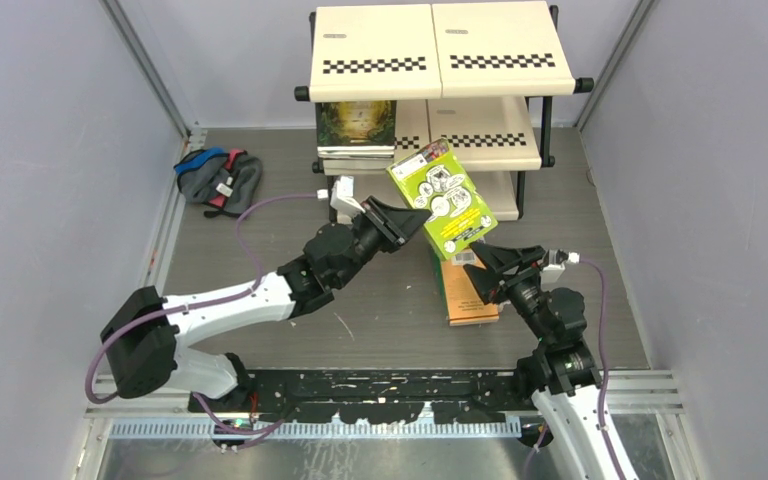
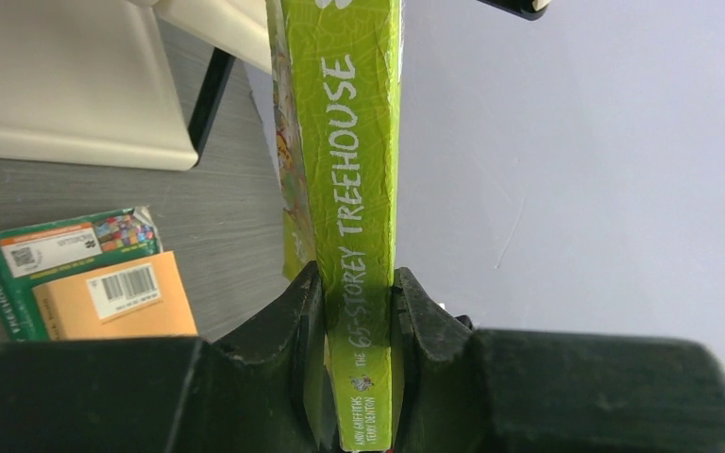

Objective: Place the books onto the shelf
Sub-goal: Pick up the book from the center of the board.

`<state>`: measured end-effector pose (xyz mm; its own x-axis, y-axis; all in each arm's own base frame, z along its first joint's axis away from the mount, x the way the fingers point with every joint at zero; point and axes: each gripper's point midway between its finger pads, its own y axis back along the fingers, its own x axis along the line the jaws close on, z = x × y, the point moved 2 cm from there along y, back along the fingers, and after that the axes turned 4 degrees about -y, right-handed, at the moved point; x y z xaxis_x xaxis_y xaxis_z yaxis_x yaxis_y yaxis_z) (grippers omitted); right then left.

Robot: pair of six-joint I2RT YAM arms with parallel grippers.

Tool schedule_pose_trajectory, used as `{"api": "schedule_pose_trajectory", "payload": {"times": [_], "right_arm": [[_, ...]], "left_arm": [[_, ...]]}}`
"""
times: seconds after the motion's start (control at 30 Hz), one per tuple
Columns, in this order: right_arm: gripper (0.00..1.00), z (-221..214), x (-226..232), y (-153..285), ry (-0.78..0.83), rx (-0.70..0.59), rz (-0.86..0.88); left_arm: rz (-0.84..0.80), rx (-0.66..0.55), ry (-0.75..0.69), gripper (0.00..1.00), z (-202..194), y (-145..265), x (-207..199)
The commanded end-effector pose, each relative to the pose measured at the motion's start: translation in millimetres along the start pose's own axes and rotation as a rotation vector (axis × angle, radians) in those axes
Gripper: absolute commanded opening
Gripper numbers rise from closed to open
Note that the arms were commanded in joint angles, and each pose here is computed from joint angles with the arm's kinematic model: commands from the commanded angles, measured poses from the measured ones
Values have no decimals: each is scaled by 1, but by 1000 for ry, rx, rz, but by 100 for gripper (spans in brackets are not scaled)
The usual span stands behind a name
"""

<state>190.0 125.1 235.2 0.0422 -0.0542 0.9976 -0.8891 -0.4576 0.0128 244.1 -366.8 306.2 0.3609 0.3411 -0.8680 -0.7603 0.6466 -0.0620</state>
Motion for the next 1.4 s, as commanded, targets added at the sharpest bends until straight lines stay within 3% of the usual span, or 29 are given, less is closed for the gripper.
{"api": "schedule_pose_trajectory", "payload": {"times": [0.0,0.67,0.93,1.1,1.37], "right_arm": [[85,-4,18,0,-1,24,76],[85,2,33,-11,-2,4,154],[79,8,27,-19,11,-24,159],[62,10,29,-22,32,-35,160],[25,11,22,-28,39,-37,141]], "left_arm": [[-209,-128,109,0,36,-3,-69],[-214,-87,139,0,13,-13,-68],[-219,-71,164,0,6,-16,-63],[-211,-57,155,0,0,-19,-57],[-182,5,102,0,-13,-20,-50]]}}
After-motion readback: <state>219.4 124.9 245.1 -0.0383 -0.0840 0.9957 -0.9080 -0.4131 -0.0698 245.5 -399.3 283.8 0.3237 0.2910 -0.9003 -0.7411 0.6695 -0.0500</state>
